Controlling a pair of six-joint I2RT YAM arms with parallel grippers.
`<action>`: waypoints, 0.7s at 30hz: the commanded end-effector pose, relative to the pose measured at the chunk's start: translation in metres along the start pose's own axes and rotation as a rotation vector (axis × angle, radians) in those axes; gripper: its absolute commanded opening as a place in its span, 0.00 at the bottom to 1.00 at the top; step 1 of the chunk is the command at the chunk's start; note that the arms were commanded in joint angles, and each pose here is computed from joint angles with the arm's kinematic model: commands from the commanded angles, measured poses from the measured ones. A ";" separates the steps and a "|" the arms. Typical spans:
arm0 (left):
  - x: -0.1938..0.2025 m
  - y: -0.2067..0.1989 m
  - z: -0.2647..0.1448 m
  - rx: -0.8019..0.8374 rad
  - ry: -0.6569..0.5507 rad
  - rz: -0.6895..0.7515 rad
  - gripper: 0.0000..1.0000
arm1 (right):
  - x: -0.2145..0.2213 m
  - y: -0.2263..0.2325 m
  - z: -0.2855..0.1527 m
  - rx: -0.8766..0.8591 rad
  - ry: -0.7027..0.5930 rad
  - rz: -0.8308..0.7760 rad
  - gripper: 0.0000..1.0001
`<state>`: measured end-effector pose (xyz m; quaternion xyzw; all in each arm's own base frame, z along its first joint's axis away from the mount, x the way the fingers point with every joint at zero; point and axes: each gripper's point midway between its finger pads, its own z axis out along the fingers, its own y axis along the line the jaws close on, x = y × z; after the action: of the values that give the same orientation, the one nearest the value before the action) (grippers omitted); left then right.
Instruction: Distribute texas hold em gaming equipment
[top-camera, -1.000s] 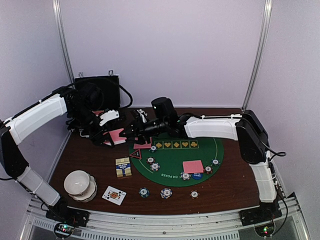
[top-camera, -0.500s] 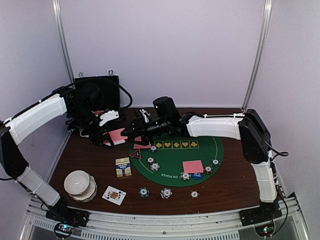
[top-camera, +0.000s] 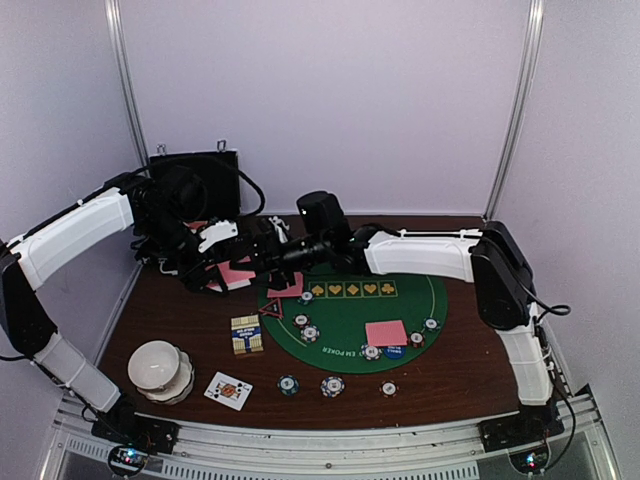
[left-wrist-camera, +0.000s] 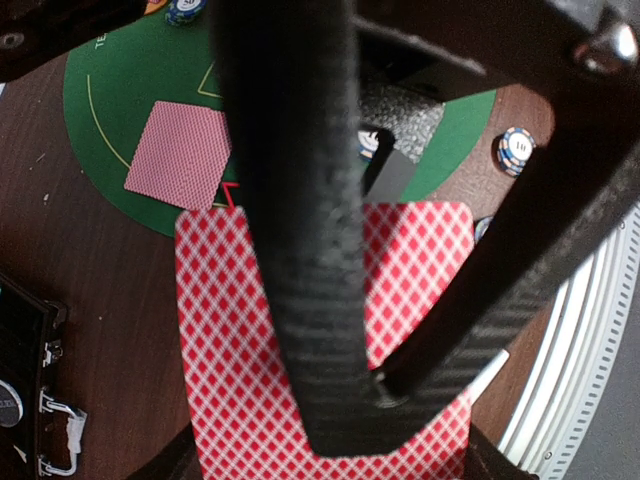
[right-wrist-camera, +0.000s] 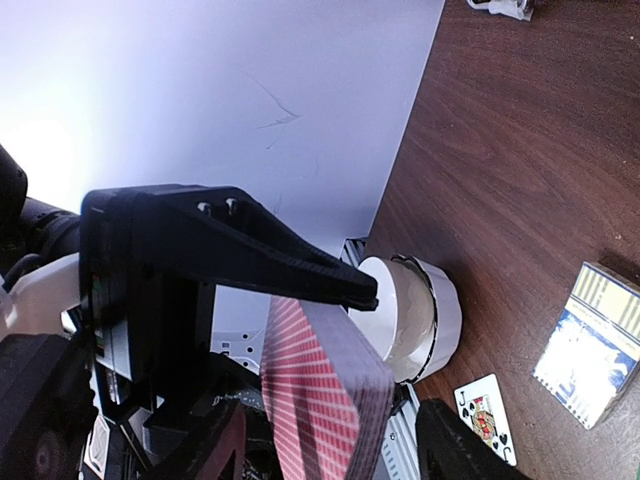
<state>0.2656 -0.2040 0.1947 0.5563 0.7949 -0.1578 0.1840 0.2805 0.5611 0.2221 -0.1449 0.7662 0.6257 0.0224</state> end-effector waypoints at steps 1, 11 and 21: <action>-0.013 0.000 -0.013 -0.017 -0.056 0.023 0.00 | -0.002 -0.005 0.011 -0.013 0.012 0.007 0.60; -0.013 -0.001 -0.014 -0.017 -0.057 0.025 0.00 | -0.010 -0.028 -0.008 0.044 -0.024 0.037 0.51; -0.016 0.000 -0.015 -0.014 -0.063 0.024 0.00 | -0.011 -0.012 -0.028 0.025 -0.044 0.022 0.31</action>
<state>0.2638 -0.2027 0.1942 0.5560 0.7961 -0.1572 0.1799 0.2948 0.5456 0.2109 -0.1302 0.7707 0.6233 0.0259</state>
